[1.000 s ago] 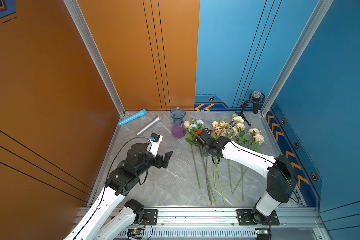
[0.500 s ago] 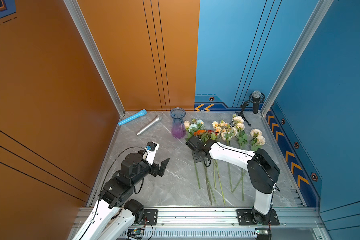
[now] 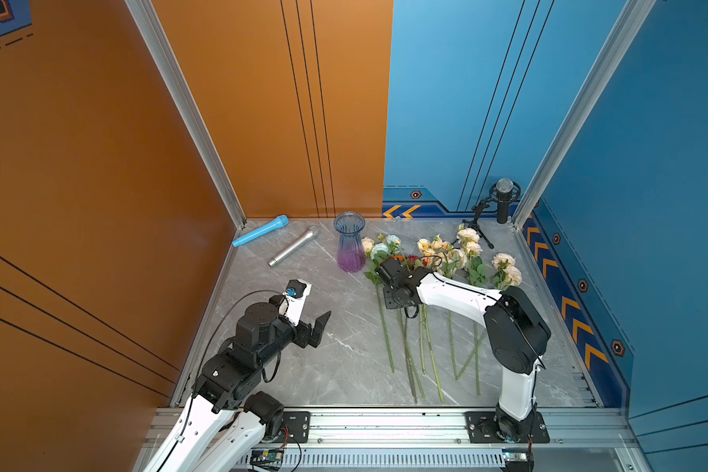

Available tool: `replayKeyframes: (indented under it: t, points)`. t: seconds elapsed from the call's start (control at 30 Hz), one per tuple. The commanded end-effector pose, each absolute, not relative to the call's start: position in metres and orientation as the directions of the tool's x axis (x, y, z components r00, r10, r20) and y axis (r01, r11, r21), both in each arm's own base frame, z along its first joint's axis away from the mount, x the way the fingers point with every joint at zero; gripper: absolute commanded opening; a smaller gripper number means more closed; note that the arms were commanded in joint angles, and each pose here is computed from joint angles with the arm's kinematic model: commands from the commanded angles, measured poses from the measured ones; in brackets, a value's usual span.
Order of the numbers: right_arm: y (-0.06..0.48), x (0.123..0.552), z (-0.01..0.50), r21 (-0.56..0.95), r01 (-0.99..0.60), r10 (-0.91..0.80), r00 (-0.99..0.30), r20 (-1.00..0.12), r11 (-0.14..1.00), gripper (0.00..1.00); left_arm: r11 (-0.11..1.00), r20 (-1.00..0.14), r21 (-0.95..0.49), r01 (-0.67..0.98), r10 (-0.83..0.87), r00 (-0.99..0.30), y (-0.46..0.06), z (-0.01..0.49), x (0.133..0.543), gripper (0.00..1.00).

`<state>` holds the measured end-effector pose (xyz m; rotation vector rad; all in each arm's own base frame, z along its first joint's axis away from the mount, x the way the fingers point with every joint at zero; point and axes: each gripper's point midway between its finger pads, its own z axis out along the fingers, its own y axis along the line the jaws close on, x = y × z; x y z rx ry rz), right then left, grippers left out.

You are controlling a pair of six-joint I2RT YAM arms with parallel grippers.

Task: Place the pink flowers into the vase
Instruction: Pick up the flower at the center of the board.

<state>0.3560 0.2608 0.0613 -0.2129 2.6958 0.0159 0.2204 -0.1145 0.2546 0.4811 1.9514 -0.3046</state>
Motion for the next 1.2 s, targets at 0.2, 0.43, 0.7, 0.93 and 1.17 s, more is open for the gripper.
replayKeyframes:
  t: [0.2,0.43,0.7,0.93,1.17]
  points:
    - [0.263,0.364,0.037,-0.015,-0.167,-0.16,-0.906,-0.392,0.986,0.19,0.897,-0.901,0.042,0.44,0.225,-0.372,-0.107,0.246,0.22,0.98]
    - [0.26,0.366,0.051,-0.026,-0.163,-0.159,-0.891,-0.425,0.986,0.01,0.895,-0.902,0.042,0.444,0.225,-0.368,-0.107,0.245,0.219,0.98]
    - [0.264,0.368,0.085,0.028,-0.167,-0.134,-0.867,-0.479,0.985,0.0,0.894,-0.902,0.039,0.446,0.224,-0.37,-0.107,0.245,0.218,0.98]
    - [0.249,0.381,0.132,0.107,-0.113,-0.038,-0.841,-0.539,0.988,0.0,0.894,-0.901,0.038,0.447,0.224,-0.371,-0.107,0.244,0.217,0.98]
    - [0.214,0.393,0.157,0.112,-0.065,0.009,-0.826,-0.564,0.992,0.0,0.892,-0.902,0.035,0.451,0.223,-0.37,-0.108,0.244,0.216,0.98]
